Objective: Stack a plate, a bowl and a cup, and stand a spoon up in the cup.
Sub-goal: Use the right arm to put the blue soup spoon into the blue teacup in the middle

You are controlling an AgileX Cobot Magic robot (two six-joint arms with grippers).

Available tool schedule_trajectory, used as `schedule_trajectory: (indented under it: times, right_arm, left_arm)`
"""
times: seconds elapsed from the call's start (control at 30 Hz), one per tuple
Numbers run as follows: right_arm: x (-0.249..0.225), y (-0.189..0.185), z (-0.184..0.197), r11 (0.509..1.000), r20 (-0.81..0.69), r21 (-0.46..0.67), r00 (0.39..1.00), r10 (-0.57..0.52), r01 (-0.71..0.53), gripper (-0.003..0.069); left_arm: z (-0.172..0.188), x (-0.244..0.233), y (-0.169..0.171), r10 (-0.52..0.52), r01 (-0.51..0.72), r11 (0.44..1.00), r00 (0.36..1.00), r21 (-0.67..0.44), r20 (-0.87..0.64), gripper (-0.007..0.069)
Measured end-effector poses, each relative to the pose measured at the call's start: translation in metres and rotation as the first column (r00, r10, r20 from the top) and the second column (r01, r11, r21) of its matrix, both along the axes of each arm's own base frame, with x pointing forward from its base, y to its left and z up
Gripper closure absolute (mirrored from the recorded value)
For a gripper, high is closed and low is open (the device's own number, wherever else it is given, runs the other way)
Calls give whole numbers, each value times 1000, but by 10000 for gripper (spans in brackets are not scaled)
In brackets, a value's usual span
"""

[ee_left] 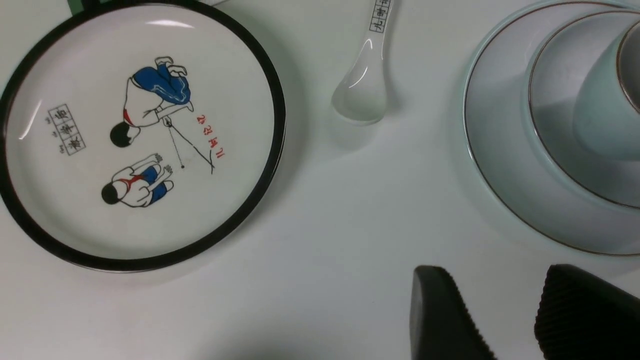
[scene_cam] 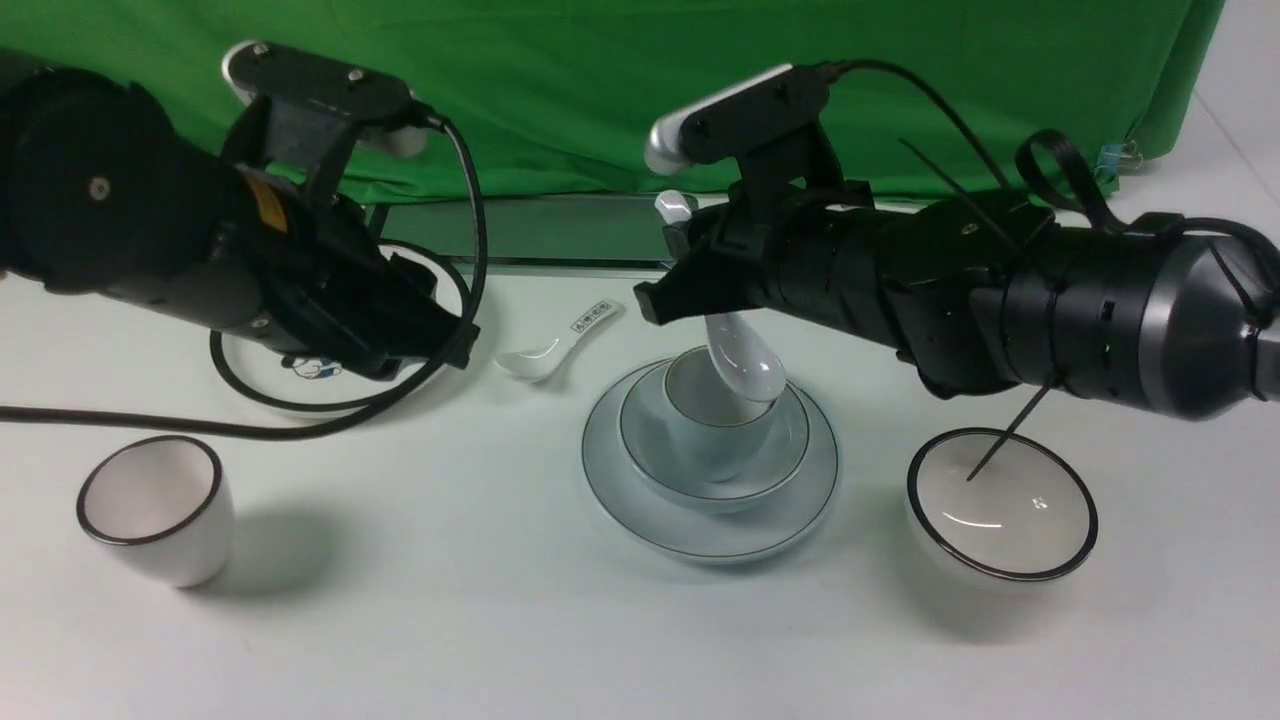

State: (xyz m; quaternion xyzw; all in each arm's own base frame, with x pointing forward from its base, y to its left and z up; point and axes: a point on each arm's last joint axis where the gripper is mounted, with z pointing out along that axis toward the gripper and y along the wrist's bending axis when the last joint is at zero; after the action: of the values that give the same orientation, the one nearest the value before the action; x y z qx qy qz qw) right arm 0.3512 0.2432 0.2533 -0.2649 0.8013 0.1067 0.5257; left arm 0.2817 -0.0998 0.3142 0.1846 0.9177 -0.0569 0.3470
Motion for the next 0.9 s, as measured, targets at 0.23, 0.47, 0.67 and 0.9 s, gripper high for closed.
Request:
schedule_trajectory:
  times: [0.23,0.47,0.67,0.9]
  right_arm:
    - [1,1,0,997,-35,63,999,-35,37,492]
    - [8,2,-20,994,-82,65,993,-84,90,492]
    - [10,1,-26,993,-84,53,991,-102,106,490]
    - [5,5,-23,996,-107,71,993,-44,52,346]
  left_arm:
    - [0,0,0,1,-1,1000,1000,-1,0,384]
    - [0,0,0,1,-1,1000,1000,-4,-1,384]
    - [0,0,0,2,-2,1000,1000,-5,-3,384]
    - [0,0,0,2,-2,1000,1000,-4,-4,384]
